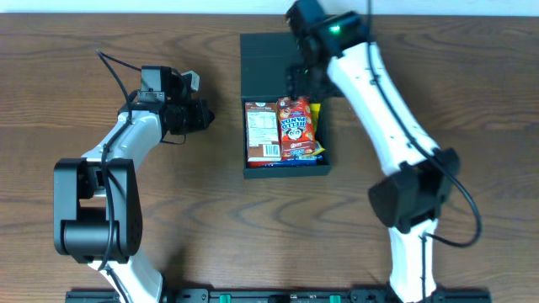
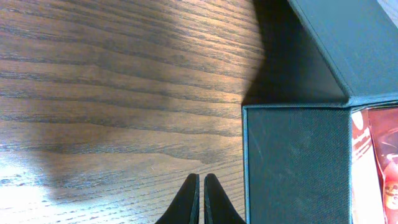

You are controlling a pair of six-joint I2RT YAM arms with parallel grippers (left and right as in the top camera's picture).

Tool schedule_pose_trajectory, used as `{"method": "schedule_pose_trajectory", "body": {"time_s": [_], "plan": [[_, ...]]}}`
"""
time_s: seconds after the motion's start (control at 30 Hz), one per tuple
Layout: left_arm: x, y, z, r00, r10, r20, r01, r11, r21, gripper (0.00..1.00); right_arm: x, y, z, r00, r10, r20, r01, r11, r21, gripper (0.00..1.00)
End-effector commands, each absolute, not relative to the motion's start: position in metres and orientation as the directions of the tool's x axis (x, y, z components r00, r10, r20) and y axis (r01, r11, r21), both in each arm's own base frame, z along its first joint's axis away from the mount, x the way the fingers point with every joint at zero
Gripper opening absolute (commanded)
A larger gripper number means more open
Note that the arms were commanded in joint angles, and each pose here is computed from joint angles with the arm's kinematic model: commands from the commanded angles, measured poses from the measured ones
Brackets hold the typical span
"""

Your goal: Pack container

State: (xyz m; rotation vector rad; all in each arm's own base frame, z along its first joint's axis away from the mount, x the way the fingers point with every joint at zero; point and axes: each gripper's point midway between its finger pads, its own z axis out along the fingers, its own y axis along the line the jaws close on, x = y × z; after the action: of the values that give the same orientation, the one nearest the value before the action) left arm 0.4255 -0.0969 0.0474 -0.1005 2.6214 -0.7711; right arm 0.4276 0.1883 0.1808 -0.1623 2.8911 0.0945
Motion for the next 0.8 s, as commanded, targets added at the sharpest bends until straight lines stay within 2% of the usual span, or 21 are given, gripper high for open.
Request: {"method": "schedule_pose_trajectory", "body": {"time_s": [0.0, 0.1, 0.2, 0.27, 0.47, 0.77], "plan": [[0.429, -0.097, 0.046, -0.916, -0.175, -0.361, 0.050, 0.843, -0.536, 0.06, 0.422, 0.219, 0.193, -0.929, -0.259, -0.264, -0.331, 0.900, 0.282, 0.02], [0.429, -0.097, 0.046, -0.916, -0.176, -0.361, 0.049, 0.843, -0.536, 0.06, 0.410, 0.251, 0.180, -0.887, -0.374, -0.272, -0.462, 0.727, 0.508, 0.01], [0.429, -0.097, 0.046, -0.916, -0.176, -0.360, 0.049, 0.843, -0.536, 0.06, 0.396, 0.266, 0.161, -0.869, -0.417, -0.267, -0.478, 0.565, 0.673, 0.02], [0.429, -0.097, 0.046, -0.916, -0.176, -0.360, 0.049, 0.843, -0.536, 0.06, 0.389, 0.267, 0.146, -0.869, -0.425, -0.254, -0.459, 0.503, 0.732, 0.02], [0.429, -0.097, 0.046, -0.917, -0.194, -0.349, 0.029, 0.839, -0.544, 0.06, 0.371, 0.251, 0.080, -0.907, -0.407, -0.109, -0.332, 0.530, 0.781, 0.02], [0.429, -0.097, 0.046, -0.917, -0.205, -0.342, 0.018, 0.836, -0.548, 0.06, 0.377, 0.225, 0.062, -0.915, -0.391, -0.097, -0.330, 0.588, 0.739, 0.01]]}}
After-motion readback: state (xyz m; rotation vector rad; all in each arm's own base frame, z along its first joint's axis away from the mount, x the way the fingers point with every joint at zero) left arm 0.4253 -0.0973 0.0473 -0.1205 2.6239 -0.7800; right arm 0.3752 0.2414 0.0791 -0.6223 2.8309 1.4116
